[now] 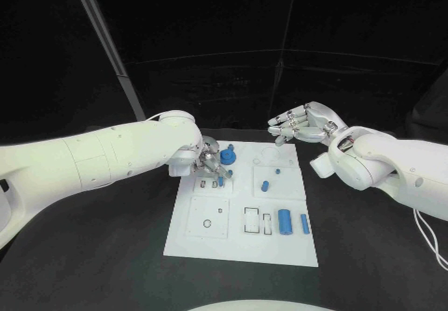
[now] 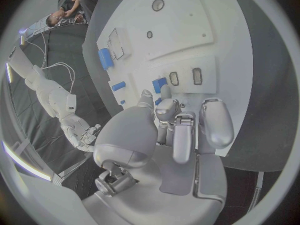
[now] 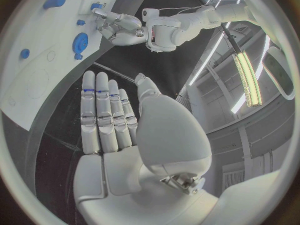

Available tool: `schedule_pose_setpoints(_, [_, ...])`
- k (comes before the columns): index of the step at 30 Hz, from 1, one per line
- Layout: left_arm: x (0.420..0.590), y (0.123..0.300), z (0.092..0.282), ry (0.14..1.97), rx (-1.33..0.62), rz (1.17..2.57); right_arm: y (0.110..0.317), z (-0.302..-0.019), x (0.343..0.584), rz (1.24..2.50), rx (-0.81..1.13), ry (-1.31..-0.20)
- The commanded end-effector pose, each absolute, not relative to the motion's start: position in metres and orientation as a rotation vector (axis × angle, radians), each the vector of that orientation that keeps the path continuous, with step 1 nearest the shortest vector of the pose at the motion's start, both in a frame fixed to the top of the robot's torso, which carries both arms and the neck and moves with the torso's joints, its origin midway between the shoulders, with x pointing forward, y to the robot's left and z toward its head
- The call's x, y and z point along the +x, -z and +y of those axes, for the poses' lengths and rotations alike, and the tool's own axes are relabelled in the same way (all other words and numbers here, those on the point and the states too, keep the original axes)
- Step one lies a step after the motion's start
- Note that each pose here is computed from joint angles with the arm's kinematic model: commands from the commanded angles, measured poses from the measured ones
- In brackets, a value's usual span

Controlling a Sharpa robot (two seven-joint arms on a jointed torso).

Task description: Assemble the parts on the task board

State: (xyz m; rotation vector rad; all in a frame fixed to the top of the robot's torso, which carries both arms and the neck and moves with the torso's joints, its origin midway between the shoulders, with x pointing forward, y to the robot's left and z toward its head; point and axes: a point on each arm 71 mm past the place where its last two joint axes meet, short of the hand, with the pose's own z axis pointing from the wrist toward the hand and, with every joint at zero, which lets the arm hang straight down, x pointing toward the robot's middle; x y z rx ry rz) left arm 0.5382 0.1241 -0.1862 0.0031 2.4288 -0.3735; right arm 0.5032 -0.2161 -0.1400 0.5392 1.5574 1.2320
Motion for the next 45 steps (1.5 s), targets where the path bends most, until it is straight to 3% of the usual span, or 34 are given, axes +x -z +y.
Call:
schedule_pose_setpoints(1, [0.5376,0.1869,0.1241,0.348,0.028,2.439,0.1386,-0.2158,0.5037,1.551,0.541,-1.235])
schedule_pose_setpoints(45, [0.5306,0.1887,0.1261,0.429,-0.062,2.421,0.1397,-0.2121,0.5057,1.560,0.532,-1.238])
